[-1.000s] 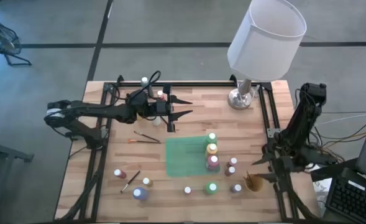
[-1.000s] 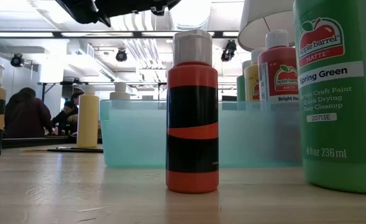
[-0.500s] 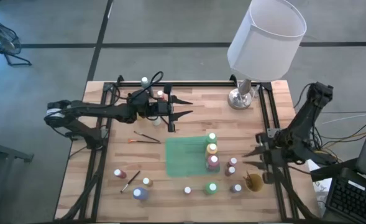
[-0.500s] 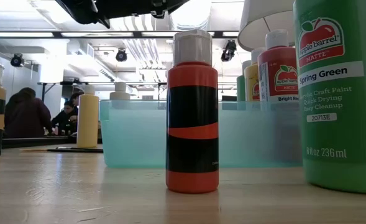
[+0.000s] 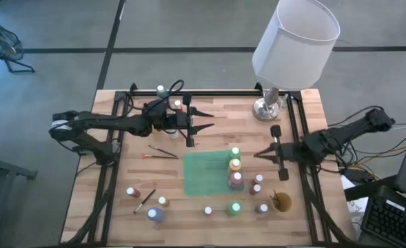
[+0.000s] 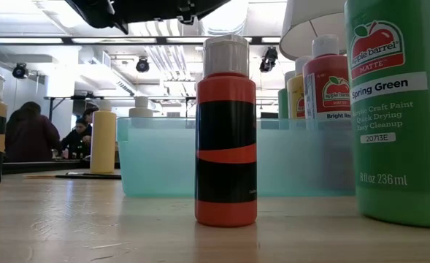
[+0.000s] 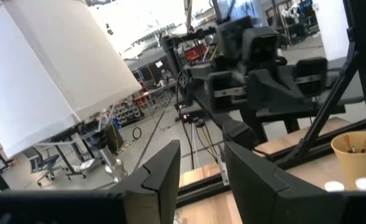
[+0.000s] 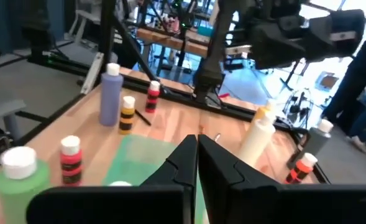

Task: Pick & Place Paint Supplies
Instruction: Put the orange paint bottle into the green bin

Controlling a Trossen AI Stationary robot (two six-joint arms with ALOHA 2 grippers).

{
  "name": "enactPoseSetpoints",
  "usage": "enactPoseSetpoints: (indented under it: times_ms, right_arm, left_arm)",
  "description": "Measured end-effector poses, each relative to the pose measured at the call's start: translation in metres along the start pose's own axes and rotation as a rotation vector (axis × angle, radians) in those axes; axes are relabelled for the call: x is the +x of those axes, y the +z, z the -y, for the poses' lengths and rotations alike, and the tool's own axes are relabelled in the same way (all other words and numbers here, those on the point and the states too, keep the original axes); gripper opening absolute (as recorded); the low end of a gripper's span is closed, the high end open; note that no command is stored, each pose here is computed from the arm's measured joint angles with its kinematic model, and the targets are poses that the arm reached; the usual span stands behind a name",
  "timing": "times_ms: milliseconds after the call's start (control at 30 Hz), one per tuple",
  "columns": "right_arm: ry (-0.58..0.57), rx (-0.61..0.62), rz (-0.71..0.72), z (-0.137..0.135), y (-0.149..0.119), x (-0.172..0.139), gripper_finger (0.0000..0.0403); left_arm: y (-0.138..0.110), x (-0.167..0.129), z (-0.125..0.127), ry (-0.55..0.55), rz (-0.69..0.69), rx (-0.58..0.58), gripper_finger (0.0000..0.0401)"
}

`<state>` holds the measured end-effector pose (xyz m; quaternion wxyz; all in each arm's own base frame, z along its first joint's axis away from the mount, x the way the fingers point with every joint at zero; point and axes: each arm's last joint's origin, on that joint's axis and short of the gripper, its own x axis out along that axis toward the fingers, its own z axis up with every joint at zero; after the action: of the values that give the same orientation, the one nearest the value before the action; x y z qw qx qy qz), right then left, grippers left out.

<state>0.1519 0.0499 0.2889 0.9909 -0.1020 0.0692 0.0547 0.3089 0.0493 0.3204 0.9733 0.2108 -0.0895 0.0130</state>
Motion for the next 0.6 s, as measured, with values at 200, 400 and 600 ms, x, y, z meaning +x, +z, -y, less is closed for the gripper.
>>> enactPoseSetpoints:
  times_ms: [200, 400, 600]
  right_arm:
    - [-0.094, 0.027, -0.025, 0.030, -0.007, -0.001, 0.0008]
    - [-0.194, 0.027, -0.112, 0.045, -0.017, -0.013, 0.0008]
    - [-0.233, 0.071, -0.138, 0.049, -0.020, -0.024, 0.0008]
  left_arm:
    - [-0.005, 0.000, 0.002, -0.021, -0.048, 0.008, 0.0133]
    - [-0.008, -0.002, 0.003, -0.038, -0.106, 0.012, 0.0133]
    - [-0.008, -0.003, 0.003, -0.028, -0.128, -0.004, 0.0133]
